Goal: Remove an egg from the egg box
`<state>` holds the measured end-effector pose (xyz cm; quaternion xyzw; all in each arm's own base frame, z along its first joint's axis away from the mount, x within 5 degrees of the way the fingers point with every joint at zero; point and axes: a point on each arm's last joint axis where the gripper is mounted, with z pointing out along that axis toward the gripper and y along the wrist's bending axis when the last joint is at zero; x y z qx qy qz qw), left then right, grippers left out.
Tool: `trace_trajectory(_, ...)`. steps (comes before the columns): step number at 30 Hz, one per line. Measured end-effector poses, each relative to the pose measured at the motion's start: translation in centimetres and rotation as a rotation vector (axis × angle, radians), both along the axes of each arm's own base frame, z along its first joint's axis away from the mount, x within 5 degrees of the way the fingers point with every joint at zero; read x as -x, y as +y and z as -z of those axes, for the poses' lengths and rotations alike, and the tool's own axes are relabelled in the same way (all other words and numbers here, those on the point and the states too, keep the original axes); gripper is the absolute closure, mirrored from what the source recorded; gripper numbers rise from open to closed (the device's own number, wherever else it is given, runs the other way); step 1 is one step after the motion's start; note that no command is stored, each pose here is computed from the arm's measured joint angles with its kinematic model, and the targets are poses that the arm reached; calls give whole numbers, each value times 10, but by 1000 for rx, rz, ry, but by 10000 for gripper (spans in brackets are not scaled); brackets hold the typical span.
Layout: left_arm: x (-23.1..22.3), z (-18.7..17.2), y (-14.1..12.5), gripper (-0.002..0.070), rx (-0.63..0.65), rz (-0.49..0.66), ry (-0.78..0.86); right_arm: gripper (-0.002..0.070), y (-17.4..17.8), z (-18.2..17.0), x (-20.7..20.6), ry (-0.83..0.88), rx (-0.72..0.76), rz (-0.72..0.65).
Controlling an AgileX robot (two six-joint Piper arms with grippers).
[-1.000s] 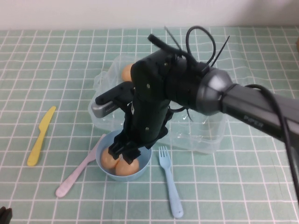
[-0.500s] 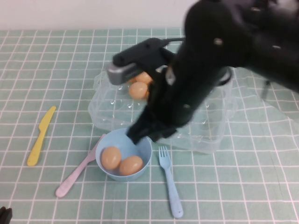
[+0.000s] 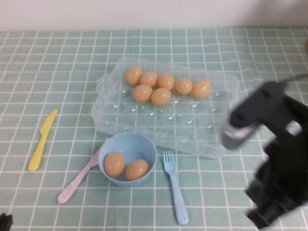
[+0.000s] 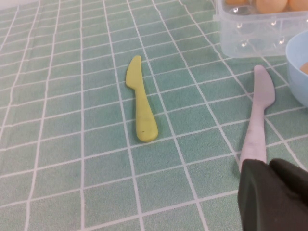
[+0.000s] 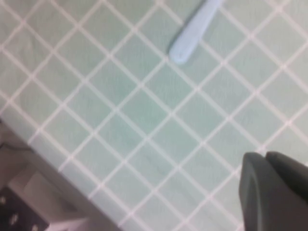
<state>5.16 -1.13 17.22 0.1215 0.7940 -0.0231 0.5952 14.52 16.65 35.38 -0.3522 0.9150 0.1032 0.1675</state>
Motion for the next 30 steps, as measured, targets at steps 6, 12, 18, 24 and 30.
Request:
trace_trajectory(6,0,0,0,675,0,0,0,692,-29,3,29,2,-38,0)
trace_trajectory(12,0,0,0,675,0,0,0,692,-44,17,38,-18,1,3)
trace_trajectory(18,0,0,0,675,0,0,0,693,-44,51,30,-93,-36,24)
trace_trajectory(24,0,0,0,675,0,0,0,693,-74,98,11,-311,-223,233)
trace_trajectory(30,0,0,0,675,0,0,0,694,-122,127,27,-515,-339,493)
